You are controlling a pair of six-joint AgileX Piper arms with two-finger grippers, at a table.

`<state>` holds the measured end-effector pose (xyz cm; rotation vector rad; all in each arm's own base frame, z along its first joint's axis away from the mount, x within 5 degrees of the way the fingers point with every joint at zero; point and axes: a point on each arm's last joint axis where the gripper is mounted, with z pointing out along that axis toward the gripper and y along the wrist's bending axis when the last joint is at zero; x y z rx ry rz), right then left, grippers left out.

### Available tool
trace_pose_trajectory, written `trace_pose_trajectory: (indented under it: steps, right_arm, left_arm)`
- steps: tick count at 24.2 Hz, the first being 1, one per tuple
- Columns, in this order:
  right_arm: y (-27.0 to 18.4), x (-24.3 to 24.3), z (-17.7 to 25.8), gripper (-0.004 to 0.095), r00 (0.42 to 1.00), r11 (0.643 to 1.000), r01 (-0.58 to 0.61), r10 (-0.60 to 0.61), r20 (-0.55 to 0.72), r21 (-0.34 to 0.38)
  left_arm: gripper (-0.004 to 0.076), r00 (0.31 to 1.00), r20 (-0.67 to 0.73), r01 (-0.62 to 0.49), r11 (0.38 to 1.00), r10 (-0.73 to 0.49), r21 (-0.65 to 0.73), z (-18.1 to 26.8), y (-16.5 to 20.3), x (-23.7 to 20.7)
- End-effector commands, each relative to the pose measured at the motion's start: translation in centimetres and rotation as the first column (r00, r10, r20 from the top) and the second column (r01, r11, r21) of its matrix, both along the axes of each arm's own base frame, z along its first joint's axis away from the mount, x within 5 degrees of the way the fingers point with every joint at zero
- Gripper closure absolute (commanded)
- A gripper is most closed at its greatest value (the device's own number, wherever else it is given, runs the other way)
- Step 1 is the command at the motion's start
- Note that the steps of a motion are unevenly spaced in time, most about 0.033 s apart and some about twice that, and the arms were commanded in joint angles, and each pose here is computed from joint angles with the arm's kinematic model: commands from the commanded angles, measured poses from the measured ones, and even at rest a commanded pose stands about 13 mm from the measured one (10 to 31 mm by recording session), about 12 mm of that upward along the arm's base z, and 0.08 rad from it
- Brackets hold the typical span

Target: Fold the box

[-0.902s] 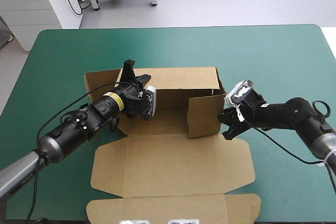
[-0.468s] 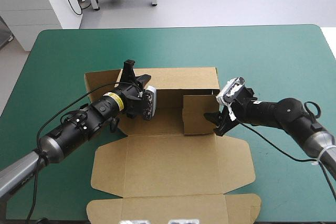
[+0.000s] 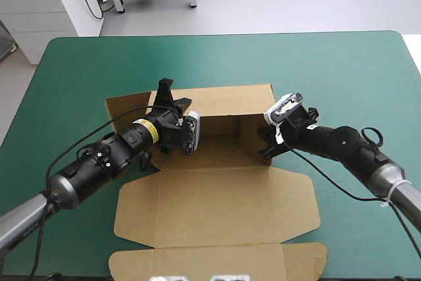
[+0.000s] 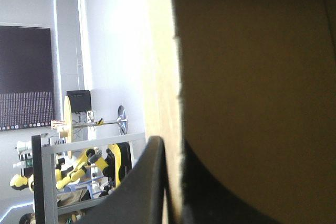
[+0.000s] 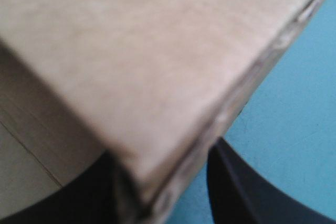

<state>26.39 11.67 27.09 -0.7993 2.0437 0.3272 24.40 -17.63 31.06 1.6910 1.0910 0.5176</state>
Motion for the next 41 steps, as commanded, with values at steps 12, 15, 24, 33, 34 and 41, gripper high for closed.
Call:
trace_pose_trajectory:
  steps: [12, 15, 24, 33, 34, 41]
  right_arm:
    - [0.3, -0.5, 1.3, 0.0926, 1.0, 0.999, -0.022, 0.023, -0.009, 0.046]
    - [0.0, -0.1, 1.4, 0.0921, 0.999, 0.998, 0.037, -0.037, 0.004, 0.05]
    - [-0.9, 0.7, 1.7, 0.0921, 0.984, 0.984, 0.17, -0.173, 0.046, 0.062]
    - [-1.1, 0.9, 1.9, 0.0921, 0.977, 0.976, 0.204, -0.209, 0.052, 0.08]
    - [-1.1, 0.9, 1.9, 0.0922, 0.976, 0.975, 0.205, -0.21, 0.053, 0.08]
    - [-1.2, 1.0, 1.9, 0.0921, 0.975, 0.977, 0.205, -0.209, 0.074, 0.066]
  left_arm:
    - [0.0693, 0.999, -0.044, -0.01, 0.998, 0.007, -0.059, 0.7, -0.4, -0.9]
    - [0.0589, 0.999, -0.036, -0.013, 0.993, 0.008, -0.119, 1.5, -0.3, -1.2]
    - [0.0182, 0.993, 0.059, 0.109, 0.968, -0.098, -0.226, 4.7, -1.2, -4.7]
    - [0.0194, 0.942, 0.135, 0.333, 0.899, -0.306, -0.283, 7.5, -2.7, -10.9]
    - [0.0215, 0.937, 0.142, 0.347, 0.892, -0.318, -0.289, 7.7, -2.7, -11.3]
    - [0.0705, 0.946, 0.098, 0.325, 0.884, -0.31, -0.336, 9.1, -2.4, -11.8]
